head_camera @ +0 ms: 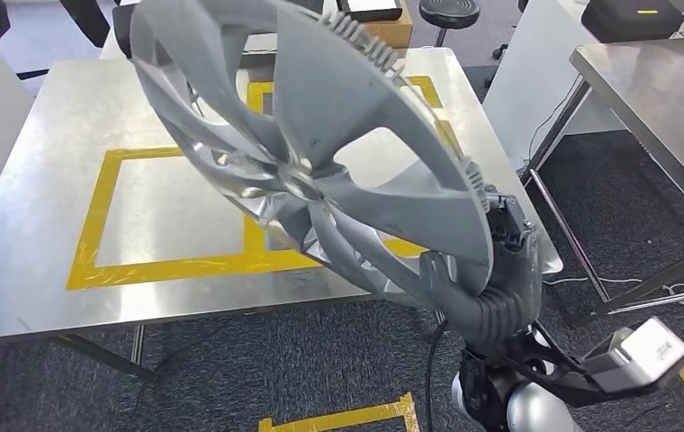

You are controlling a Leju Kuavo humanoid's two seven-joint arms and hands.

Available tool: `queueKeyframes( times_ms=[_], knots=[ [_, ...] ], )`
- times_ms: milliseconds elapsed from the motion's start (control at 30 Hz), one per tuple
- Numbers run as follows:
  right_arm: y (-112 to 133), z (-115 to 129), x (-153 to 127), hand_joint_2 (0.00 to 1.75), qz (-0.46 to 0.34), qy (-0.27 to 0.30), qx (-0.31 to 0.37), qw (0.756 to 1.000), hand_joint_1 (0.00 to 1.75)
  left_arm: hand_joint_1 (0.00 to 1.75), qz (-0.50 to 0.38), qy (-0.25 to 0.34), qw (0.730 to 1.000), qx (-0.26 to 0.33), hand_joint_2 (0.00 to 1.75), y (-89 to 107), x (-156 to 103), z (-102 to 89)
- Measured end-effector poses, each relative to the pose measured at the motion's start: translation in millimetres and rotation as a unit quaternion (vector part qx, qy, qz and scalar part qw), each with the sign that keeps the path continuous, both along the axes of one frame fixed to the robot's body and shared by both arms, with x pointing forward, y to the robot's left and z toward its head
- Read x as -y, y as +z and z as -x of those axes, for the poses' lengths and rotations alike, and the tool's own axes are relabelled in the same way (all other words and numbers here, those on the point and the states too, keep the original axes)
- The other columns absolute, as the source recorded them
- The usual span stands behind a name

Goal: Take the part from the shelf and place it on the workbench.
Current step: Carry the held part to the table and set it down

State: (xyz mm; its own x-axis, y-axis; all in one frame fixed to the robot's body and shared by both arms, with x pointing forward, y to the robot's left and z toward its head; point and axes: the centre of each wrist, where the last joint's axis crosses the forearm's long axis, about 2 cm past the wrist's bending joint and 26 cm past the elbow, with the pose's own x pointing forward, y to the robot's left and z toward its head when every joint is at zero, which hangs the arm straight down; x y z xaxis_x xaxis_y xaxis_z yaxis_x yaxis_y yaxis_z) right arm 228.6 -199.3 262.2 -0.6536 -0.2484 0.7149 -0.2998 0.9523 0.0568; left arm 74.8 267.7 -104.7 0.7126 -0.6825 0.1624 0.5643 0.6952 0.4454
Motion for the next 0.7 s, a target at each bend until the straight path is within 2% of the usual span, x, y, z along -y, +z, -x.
queueKeyframes(
  times_ms=[167, 467, 567, 700],
  knots=[
    [-28, -3, -20, 1.75, 0.028, 0.015, -0.056, 0.998, 1.75, 0.0, 0.023, 0.041, 0.999, 0.01, 1.75, 0.0, -1, -0.8],
    [-52, -36, -35, 1.75, 0.107, -0.013, -0.123, 0.987, 1.75, 0.0, 0.027, 0.036, 0.999, 0.013, 1.75, 0.3, 0, -2.3],
    [-51, -47, -39, 1.75, 0.151, -0.031, -0.129, 0.98, 1.75, 0.0, 0.032, 0.031, 0.999, 0.011, 1.75, 0.5, 0, -4.3],
    [-32, -83, -54, 1.75, 0.283, -0.104, -0.078, 0.95, 1.75, 0.0, 0.039, 0.012, 0.999, 0.005, 1.75, 3.3, 4, -18.8]
  ],
)
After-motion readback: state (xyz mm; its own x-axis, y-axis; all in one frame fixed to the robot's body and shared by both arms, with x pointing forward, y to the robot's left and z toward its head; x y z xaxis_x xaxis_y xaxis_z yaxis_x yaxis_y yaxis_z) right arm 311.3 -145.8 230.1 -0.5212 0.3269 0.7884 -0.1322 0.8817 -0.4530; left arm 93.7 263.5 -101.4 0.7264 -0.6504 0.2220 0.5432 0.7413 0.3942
